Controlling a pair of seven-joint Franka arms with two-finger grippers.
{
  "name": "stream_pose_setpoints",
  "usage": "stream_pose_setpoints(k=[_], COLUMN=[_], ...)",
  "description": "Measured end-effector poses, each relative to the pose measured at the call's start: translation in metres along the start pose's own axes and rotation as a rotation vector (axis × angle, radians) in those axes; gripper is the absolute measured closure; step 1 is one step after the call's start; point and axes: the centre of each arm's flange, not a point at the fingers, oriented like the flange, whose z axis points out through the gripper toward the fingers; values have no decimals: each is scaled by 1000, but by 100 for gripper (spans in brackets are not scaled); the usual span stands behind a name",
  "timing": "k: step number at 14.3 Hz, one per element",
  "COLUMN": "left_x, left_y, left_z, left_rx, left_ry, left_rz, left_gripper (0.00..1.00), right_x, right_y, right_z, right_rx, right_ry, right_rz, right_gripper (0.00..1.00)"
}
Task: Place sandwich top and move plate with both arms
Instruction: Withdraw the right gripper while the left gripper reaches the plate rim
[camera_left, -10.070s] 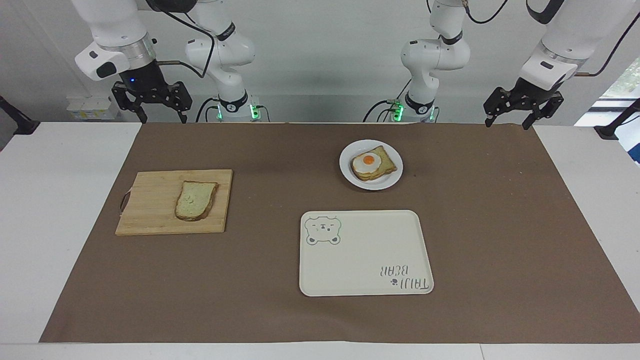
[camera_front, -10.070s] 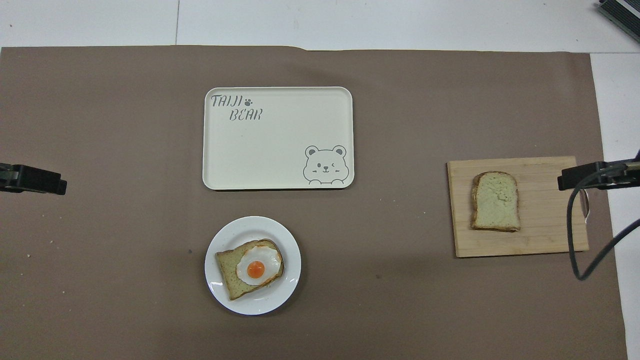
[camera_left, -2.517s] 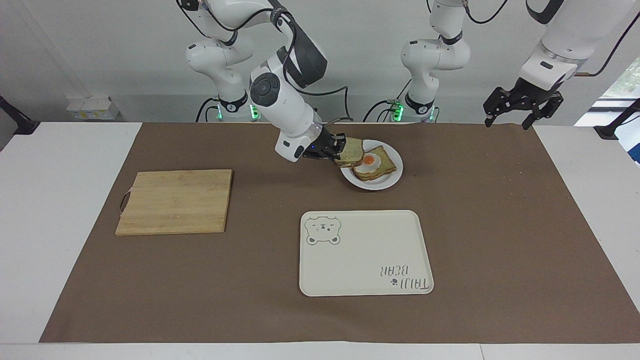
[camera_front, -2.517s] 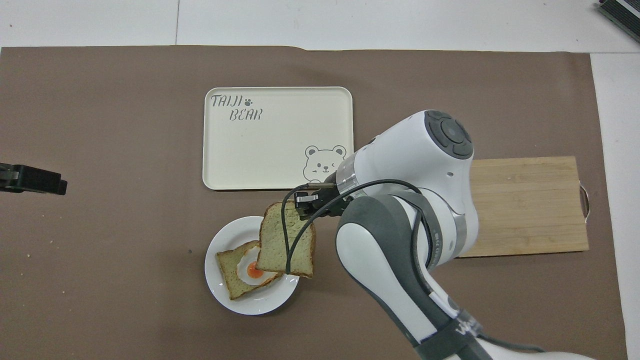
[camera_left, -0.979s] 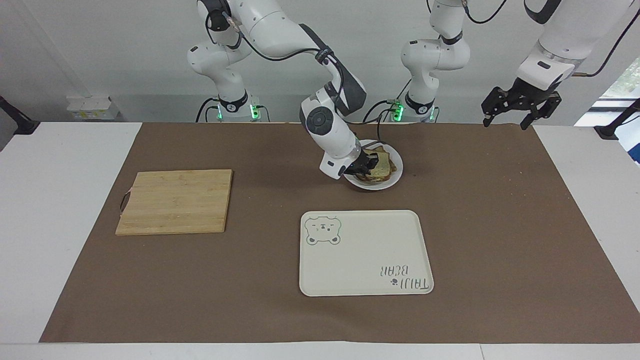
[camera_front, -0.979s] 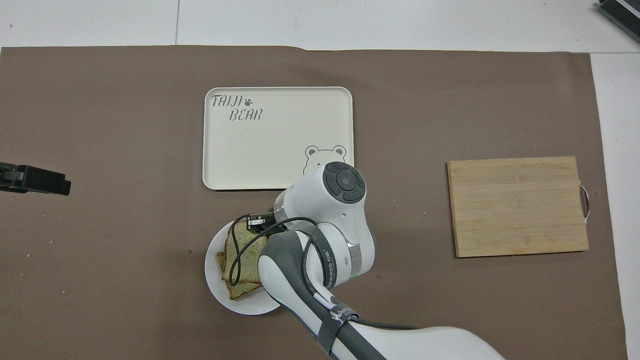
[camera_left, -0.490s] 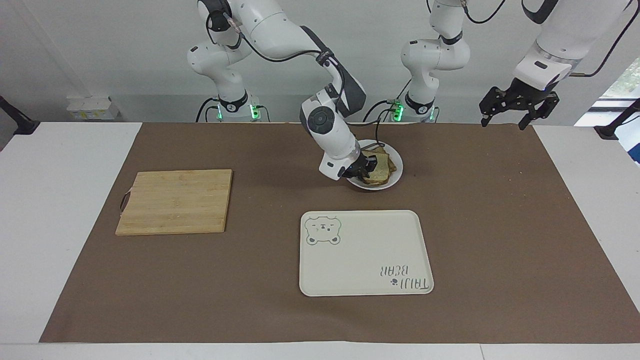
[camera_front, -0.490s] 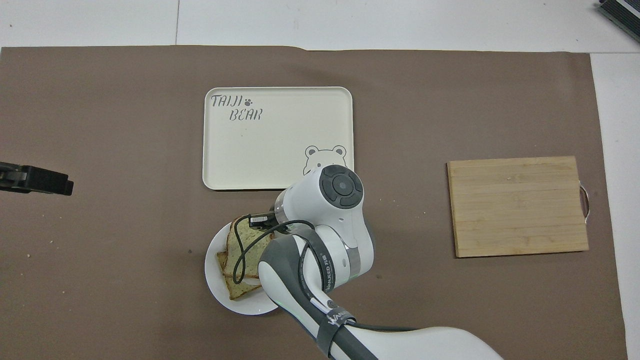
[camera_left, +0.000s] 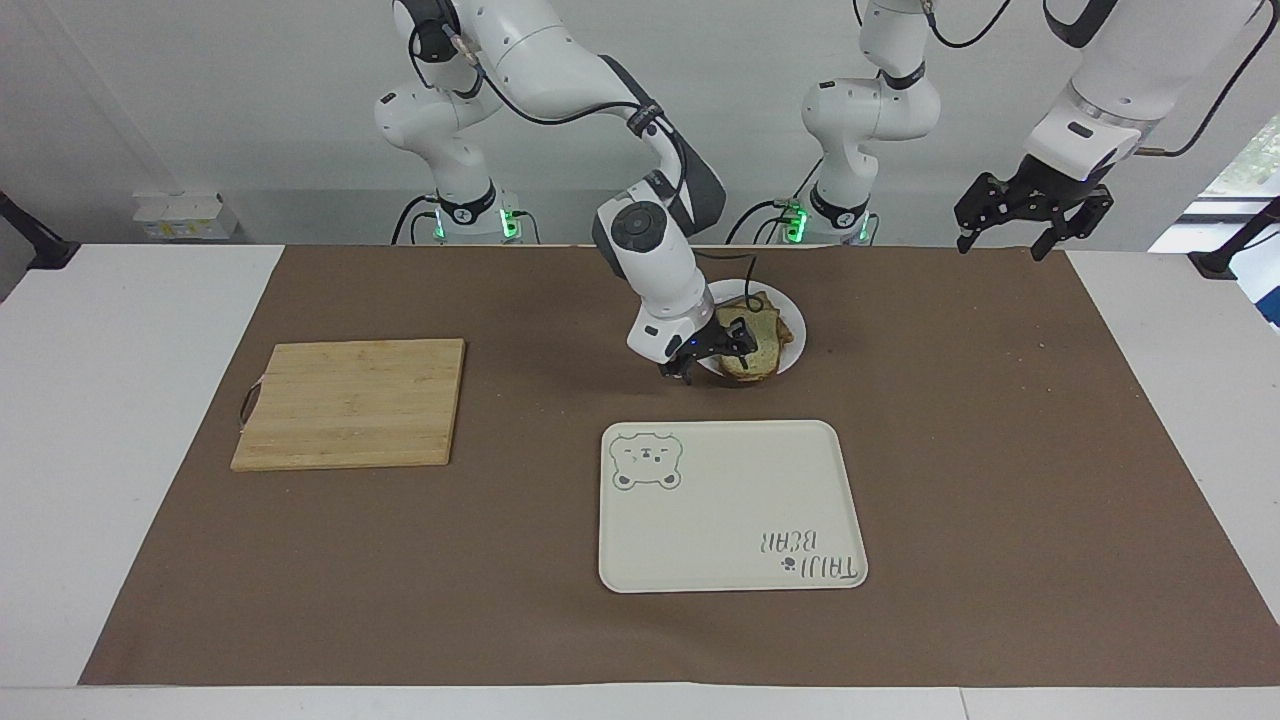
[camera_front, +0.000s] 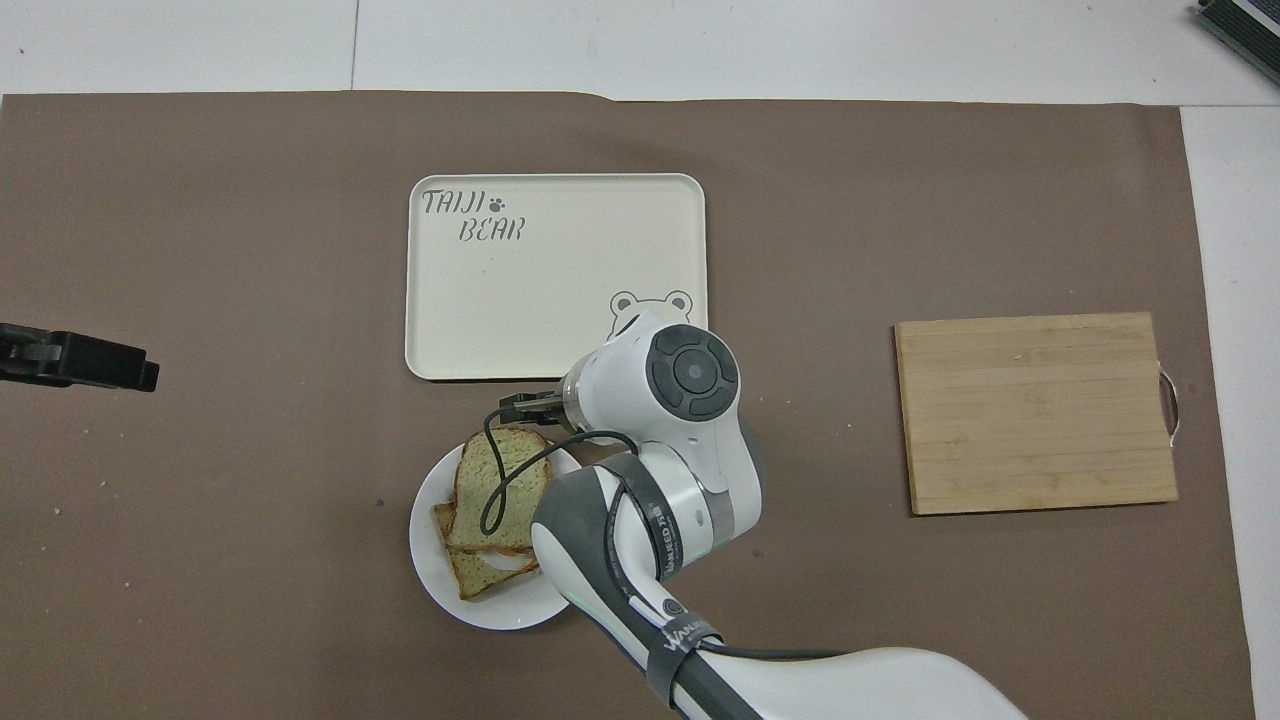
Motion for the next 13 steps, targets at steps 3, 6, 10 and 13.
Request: stream_pose_setpoints(k=[3, 6, 10, 13], left_x=[-3, -12, -32, -54], left_y=[3, 12, 19, 24], left_z=[17, 59, 128, 168], left_rx=[-52, -156, -276, -357], left_ry=[-30, -49, -4, 32], left_rz=[-4, -21, -91, -155], left_gripper=[0, 0, 0, 0], right_x=[17, 35, 53, 61], right_y=[18, 64, 132, 171], right_z=[-30, -74, -136, -176], right_rx=[-10, -99, -173, -178], right_ry=[38, 19, 4, 28], right_rz=[18, 28, 102, 145], right_gripper=[0, 0, 0, 0])
